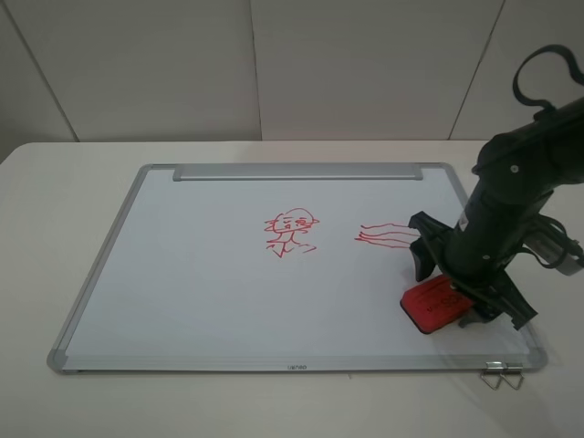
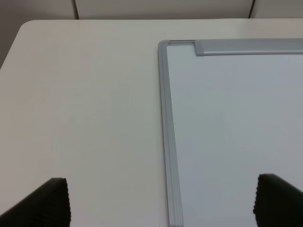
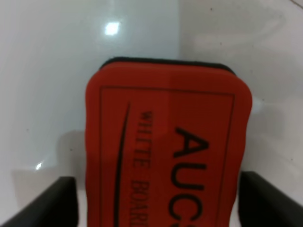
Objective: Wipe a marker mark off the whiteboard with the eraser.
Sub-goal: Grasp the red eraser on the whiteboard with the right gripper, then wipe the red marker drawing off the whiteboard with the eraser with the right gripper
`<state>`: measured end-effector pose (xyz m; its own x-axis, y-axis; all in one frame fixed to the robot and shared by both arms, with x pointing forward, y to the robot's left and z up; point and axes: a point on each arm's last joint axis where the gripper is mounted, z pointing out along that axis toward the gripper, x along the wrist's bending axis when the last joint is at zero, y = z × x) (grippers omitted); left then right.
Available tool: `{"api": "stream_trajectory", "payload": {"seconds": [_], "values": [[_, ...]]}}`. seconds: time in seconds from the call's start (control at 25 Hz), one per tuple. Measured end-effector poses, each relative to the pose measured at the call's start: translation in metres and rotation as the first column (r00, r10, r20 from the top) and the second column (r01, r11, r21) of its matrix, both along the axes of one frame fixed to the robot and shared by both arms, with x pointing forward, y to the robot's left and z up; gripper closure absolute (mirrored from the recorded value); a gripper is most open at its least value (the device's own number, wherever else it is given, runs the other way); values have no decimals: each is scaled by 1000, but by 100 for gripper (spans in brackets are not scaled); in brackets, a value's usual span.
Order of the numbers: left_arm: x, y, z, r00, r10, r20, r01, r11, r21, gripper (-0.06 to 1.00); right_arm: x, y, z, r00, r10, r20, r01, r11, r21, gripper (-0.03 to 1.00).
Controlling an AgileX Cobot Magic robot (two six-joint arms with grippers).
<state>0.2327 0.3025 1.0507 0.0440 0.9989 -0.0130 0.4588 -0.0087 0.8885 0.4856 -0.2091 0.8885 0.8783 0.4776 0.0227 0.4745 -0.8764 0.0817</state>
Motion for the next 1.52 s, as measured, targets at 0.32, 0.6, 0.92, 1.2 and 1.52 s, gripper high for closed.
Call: {"api": "stream_trajectory", "payload": {"seconds": [0.32,0.6,0.92,1.2,1.52], "values": [[0,0,0,1000,0,0,0,1000,0,17,0,0,0,1000,1,-1,-1,1000,-1,47],[0,0,0,1000,0,0,0,1000,0,17,0,0,1,1000,23,-5,-23,1000,-6,47],[0,0,0,1000,0,0,0,1000,0,17,17,5,57,933,346,95,-344,938,-32,47],[0,0,0,1000,0,0,0,1000,0,17,39,18,103,611,788,76,-780,615,-113,47],[0,0,0,1000,0,0,0,1000,0,17,41,75,112,193,981,-31,-979,190,-77,47]]}}
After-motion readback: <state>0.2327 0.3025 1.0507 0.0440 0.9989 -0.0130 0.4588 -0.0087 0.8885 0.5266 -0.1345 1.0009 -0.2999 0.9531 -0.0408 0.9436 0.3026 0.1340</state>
